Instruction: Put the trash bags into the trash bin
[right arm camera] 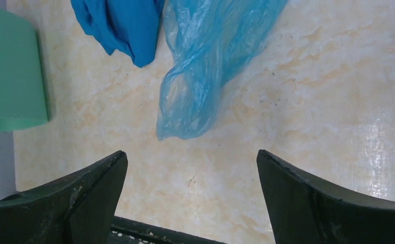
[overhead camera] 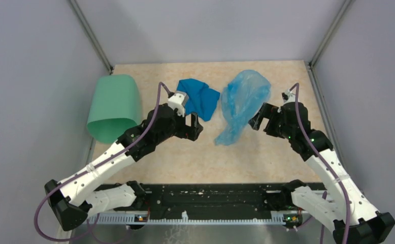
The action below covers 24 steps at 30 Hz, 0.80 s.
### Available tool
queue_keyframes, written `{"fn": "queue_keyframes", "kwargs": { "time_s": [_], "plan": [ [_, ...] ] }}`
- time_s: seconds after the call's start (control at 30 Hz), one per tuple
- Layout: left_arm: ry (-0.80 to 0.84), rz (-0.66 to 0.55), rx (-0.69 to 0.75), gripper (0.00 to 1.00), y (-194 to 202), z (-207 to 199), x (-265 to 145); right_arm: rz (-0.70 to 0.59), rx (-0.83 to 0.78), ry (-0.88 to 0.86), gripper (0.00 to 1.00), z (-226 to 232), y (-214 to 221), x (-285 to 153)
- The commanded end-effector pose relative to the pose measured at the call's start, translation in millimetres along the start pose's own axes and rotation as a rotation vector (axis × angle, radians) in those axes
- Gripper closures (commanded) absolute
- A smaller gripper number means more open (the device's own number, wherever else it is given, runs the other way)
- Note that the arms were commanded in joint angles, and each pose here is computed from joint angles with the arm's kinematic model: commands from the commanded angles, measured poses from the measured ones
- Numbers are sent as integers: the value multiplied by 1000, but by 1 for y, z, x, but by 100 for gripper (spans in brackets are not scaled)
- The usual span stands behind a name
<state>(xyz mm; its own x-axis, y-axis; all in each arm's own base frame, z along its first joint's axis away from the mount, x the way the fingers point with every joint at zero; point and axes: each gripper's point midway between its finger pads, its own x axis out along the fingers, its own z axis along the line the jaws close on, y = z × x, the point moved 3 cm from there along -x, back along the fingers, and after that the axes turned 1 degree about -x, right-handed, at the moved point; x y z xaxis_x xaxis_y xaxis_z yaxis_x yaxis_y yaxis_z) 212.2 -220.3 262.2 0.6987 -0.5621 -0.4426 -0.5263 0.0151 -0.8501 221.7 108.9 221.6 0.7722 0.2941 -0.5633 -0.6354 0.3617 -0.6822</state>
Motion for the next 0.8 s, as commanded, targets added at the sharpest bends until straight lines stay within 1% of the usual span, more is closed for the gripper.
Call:
{"fn": "queue_keyframes", "kwargs": {
  "time_s": [0.0, 0.1, 0.23, 0.43, 0.6, 0.77],
  "plan": [
    [-11, -91, -37, 2, -25, -3, -8, -42, -59, 31, 1, 5, -24, -10],
    [-51, -102, -42, 2, -28, 2, -10, -54, -78, 77, 1, -1, -30, -9],
    [-56, -125, -37, 1, -33, 3, -15, -71, -92, 107, 1, -4, -35, -8],
    [-133, -153, -78, 2, -33, 16, -24, -92, -104, 70, 1, 0, -35, -7],
    [-324, -149, -151, 2, -19, 46, -34, -99, -123, 47, 1, 3, -32, -4],
    [-488, -140, -205, 2, 5, 74, -44, -95, -124, -1, 1, 11, -24, 2]
  ]
}}
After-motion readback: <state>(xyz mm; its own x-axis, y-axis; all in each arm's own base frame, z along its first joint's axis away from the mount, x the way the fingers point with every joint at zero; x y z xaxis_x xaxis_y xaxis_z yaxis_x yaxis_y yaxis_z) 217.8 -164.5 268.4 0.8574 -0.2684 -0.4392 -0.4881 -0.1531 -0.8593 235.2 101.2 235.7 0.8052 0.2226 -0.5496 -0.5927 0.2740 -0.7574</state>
